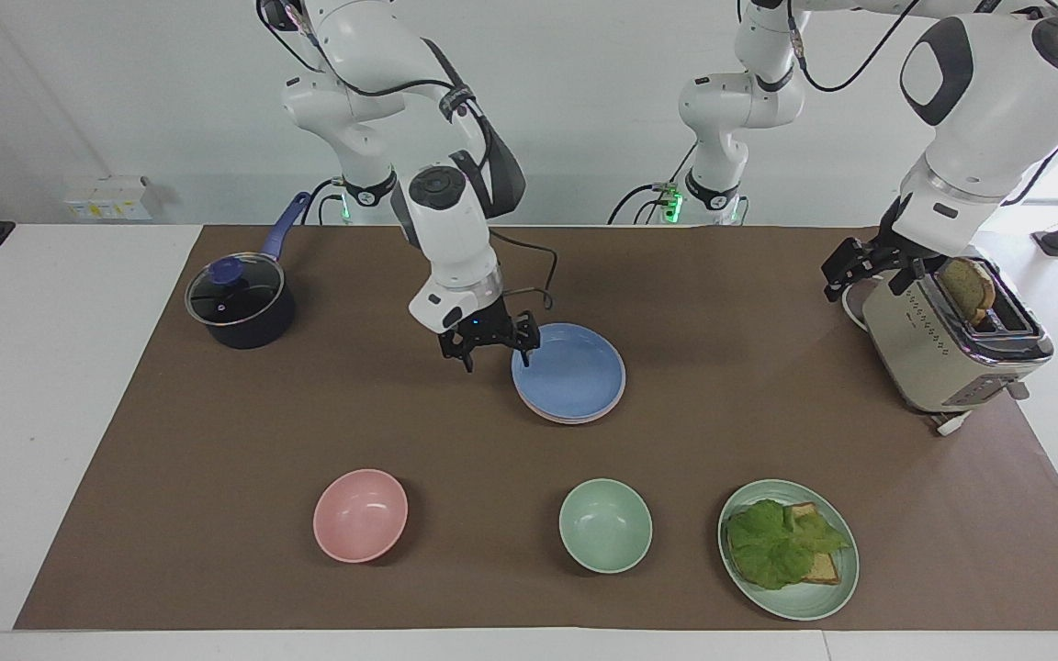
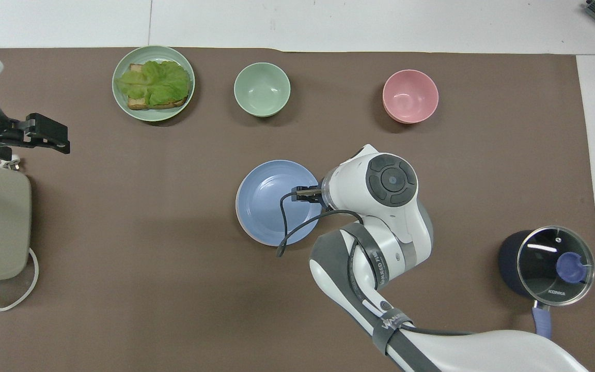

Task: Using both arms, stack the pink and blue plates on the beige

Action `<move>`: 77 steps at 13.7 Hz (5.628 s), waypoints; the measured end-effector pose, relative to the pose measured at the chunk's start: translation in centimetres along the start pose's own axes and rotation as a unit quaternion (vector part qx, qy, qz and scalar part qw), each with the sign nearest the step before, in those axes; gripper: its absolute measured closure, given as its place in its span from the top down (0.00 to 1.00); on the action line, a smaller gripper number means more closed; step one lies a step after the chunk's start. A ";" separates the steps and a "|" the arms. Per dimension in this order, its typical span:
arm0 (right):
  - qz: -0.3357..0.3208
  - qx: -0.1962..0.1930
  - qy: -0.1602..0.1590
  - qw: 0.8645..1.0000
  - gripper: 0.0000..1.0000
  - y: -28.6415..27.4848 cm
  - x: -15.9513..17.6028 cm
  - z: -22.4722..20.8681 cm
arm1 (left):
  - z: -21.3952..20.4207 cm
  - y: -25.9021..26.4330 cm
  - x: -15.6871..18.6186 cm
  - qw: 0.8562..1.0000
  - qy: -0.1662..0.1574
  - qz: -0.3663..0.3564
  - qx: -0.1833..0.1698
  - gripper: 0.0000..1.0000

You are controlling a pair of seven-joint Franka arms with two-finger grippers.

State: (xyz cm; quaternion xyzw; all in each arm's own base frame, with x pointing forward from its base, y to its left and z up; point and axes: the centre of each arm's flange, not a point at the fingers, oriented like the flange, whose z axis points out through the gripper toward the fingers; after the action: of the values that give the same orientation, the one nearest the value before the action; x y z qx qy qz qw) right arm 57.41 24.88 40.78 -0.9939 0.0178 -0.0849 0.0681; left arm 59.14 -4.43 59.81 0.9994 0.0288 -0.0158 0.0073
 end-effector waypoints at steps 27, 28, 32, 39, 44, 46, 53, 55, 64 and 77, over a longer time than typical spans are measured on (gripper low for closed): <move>0.100 -0.076 0.007 0.992 1.00 13.3 -0.3 -28.4 | 0.0 0.0 0.0 1.000 0.000 0.000 0.000 1.00; 0.095 -0.079 0.000 0.992 1.00 14.5 -0.3 -28.6 | 0.0 0.0 0.0 1.000 0.000 0.000 0.000 1.00; 0.073 -0.058 -0.036 0.995 1.00 19.4 -0.4 -28.8 | 0.0 0.0 0.0 1.000 0.000 0.000 0.000 1.00; 0.032 -0.058 -0.068 0.995 1.00 21.4 -0.1 -27.8 | 0.0 0.0 0.0 1.000 0.000 0.000 0.000 1.00; 0.016 -0.066 -0.072 0.995 1.00 21.7 0.1 -27.4 | 0.0 0.0 0.0 1.000 0.000 0.000 0.000 1.00; 0.000 -0.075 -0.073 0.995 1.00 22.2 0.1 -27.5 | 0.0 0.0 0.0 1.000 0.000 0.000 0.000 1.00; -0.001 -0.075 -0.074 0.994 1.00 22.1 0.1 -27.5 | 0.0 0.0 0.0 1.000 0.000 0.000 0.000 1.00; -0.001 -0.075 -0.082 0.994 1.00 22.1 -0.1 -27.5 | 0.0 0.0 0.0 1.000 0.000 0.000 0.000 1.00; -0.001 -0.075 -0.084 0.994 1.00 22.0 -0.3 -27.8 | 0.0 0.0 0.0 1.000 0.000 0.000 0.000 1.00; 0.000 -0.062 -0.085 0.994 1.00 21.7 -0.4 -27.8 | 0.0 0.0 0.0 1.000 0.000 0.000 0.000 1.00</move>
State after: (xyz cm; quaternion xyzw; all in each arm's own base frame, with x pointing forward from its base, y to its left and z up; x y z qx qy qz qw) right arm 51.71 -0.26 64.89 -0.9998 0.0168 0.0016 0.0077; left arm 59.14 -4.43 59.81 0.9994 0.0288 -0.0158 0.0073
